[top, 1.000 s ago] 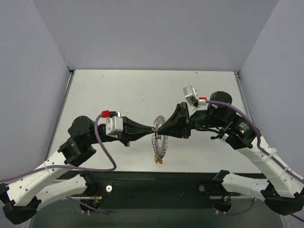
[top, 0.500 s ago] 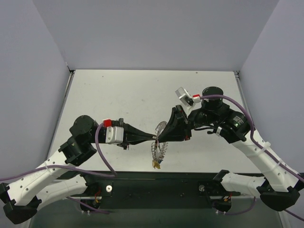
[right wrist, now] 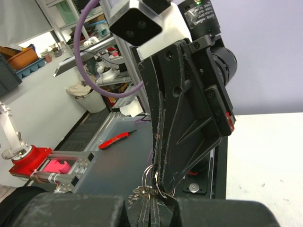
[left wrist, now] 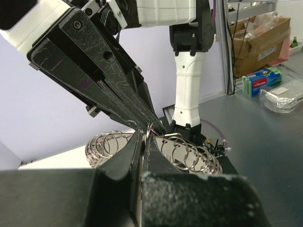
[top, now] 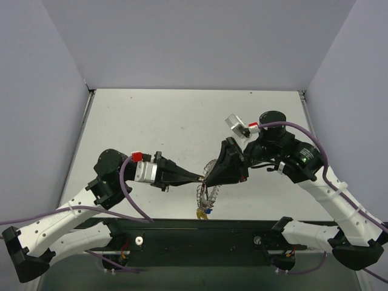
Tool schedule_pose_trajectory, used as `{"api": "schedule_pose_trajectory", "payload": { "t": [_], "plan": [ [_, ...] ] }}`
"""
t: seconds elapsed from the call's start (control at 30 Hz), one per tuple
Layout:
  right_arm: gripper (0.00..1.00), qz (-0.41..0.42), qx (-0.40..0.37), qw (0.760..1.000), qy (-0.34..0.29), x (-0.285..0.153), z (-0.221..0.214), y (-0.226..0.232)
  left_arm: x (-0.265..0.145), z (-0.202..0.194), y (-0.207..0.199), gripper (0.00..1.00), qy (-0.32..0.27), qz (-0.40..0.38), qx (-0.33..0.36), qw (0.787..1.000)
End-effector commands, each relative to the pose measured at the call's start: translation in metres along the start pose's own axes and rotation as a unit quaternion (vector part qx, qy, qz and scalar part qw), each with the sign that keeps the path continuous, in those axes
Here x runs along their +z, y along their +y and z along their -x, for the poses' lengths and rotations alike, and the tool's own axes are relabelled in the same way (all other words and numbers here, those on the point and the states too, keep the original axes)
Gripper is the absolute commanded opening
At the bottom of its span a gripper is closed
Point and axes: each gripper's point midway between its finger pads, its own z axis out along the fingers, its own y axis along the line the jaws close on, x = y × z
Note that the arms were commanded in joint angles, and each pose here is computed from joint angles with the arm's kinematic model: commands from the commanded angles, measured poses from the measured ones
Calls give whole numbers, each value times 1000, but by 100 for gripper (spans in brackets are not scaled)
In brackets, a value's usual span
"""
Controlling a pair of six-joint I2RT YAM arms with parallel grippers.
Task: Put the keys on the keyring
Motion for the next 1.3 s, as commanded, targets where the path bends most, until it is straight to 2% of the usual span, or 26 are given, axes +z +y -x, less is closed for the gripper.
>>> {"api": "schedule_pose_trajectory", "payload": {
  "t": [0.0,0.23,0.67,0.7,0.77,0.8,0.83,0.9,0.97,1.0,1.03,1.1,1.27],
  "plan": [
    [0,-31,-9,999,9,1,-5,-23,2,87,-16,0,-123,-45,117,984],
    [0,-30,-3,999,15,3,-8,-26,4,91,-19,0,-150,-56,109,981],
    [0,-64,-5,998,24,0,-14,-39,7,109,-29,0,-253,-110,87,957],
    [2,-70,-5,997,25,0,-14,-39,7,109,-28,0,-255,-109,85,957],
    [11,-88,-12,996,25,-4,-14,-42,7,108,-27,0,-254,-106,83,958],
    [18,-92,-14,995,25,-5,-15,-42,8,107,-25,0,-253,-100,88,958],
    [30,-98,-26,995,21,-8,-12,-39,7,108,-24,0,-250,-95,93,959],
    [45,-122,-36,992,18,-13,-11,-40,11,101,-14,0,-234,-69,82,966],
    [52,-141,-59,988,7,-21,-4,-34,12,94,-7,0,-212,-47,66,974],
    [55,-163,-67,984,4,-26,-2,-37,9,98,-1,0,-213,-20,79,974],
    [57,-173,-84,981,-4,-32,2,-30,11,86,6,0,-186,-3,58,981],
    [58,-202,-102,974,-15,-39,9,-32,9,88,16,0,-174,32,63,982],
    [57,-243,-140,957,-71,-53,35,-27,6,68,39,0,-124,99,24,987]
  ]
}}
